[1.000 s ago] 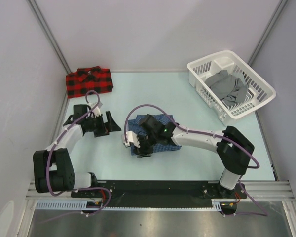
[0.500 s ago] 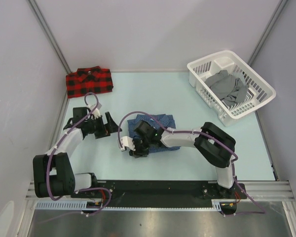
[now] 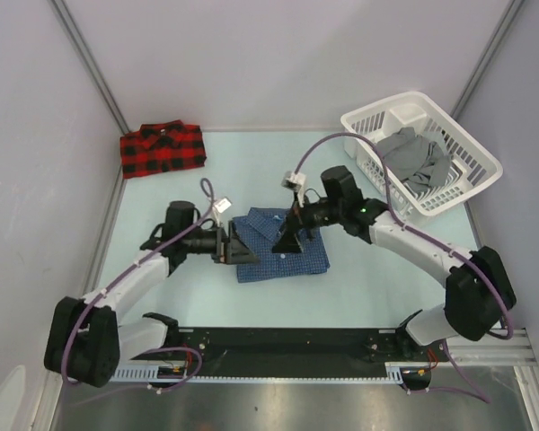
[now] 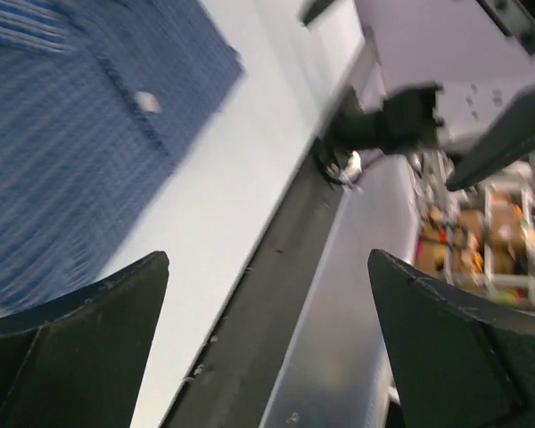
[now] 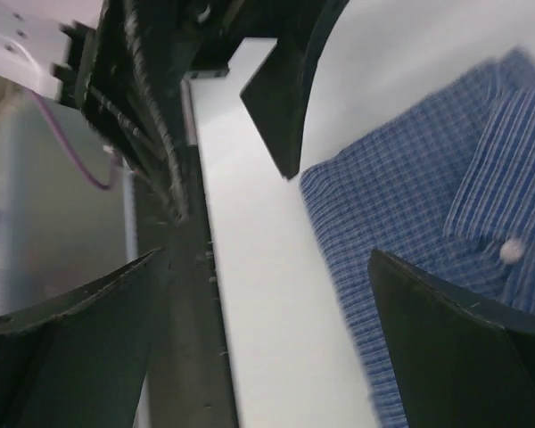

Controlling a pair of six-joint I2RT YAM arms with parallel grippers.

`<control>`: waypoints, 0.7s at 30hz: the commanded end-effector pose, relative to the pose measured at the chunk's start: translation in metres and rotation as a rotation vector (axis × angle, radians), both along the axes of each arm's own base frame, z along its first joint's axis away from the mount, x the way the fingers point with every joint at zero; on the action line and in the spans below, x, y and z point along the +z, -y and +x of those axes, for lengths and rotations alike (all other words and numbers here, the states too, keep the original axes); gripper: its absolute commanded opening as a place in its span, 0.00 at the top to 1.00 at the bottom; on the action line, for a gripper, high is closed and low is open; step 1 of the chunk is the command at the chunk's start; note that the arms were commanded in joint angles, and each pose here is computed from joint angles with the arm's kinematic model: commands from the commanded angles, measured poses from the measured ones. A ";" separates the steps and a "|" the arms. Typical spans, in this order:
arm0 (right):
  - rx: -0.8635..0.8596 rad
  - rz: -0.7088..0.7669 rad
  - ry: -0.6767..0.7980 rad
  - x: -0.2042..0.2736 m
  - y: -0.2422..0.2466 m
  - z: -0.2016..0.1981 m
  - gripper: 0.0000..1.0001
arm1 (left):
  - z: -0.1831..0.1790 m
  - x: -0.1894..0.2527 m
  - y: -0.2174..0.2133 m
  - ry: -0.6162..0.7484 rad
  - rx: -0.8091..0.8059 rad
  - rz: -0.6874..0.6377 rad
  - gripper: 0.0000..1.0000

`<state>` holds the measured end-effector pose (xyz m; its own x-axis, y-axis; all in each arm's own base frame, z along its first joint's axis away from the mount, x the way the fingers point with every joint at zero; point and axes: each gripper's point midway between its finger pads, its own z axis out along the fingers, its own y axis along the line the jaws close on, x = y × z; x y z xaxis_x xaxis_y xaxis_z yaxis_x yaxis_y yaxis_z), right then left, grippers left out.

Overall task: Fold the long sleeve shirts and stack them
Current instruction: Fold the shirt

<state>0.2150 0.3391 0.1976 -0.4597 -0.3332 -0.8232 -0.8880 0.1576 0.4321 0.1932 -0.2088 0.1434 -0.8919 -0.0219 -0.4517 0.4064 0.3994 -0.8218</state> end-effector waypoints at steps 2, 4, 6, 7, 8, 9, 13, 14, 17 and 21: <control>-0.023 0.024 -0.563 -0.032 0.022 -0.031 0.00 | -0.021 -0.011 0.043 -0.070 -0.152 -0.063 0.01; -0.040 0.050 -0.619 -0.042 0.021 -0.025 0.00 | -0.016 -0.019 0.054 -0.058 -0.161 -0.064 0.01; -0.037 0.051 -0.659 -0.051 0.021 -0.024 0.00 | -0.005 -0.016 0.066 -0.030 -0.171 -0.082 0.01; -0.044 0.040 -0.685 -0.061 0.022 -0.021 0.00 | -0.005 -0.029 0.072 -0.072 -0.184 -0.064 0.01; -0.041 0.038 -0.695 -0.065 0.023 -0.021 0.00 | -0.003 -0.034 0.074 -0.081 -0.186 -0.057 0.01; -0.050 0.024 -0.715 -0.075 0.027 -0.022 0.00 | 0.002 -0.038 0.077 -0.079 -0.178 -0.053 0.01; -0.113 -0.051 -0.825 -0.125 0.045 -0.016 0.00 | 0.003 -0.078 0.072 -0.196 -0.166 0.008 0.03; -0.135 -0.055 -0.825 -0.135 0.053 -0.009 0.00 | 0.002 -0.092 0.067 -0.249 -0.149 0.035 0.03; -0.168 -0.109 -0.913 -0.159 0.068 -0.009 0.00 | 0.011 -0.112 0.045 -0.345 -0.042 0.055 0.03; -0.154 -0.189 -0.924 -0.185 0.090 -0.023 0.00 | 0.004 -0.119 0.033 -0.419 -0.047 0.090 0.03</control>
<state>0.2063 0.2767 0.0583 -0.9552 -0.2759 -0.1073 -0.1819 0.2608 0.9481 0.1927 -0.2618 0.0533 -0.9882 0.1008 -0.1153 0.1437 0.3502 -0.9256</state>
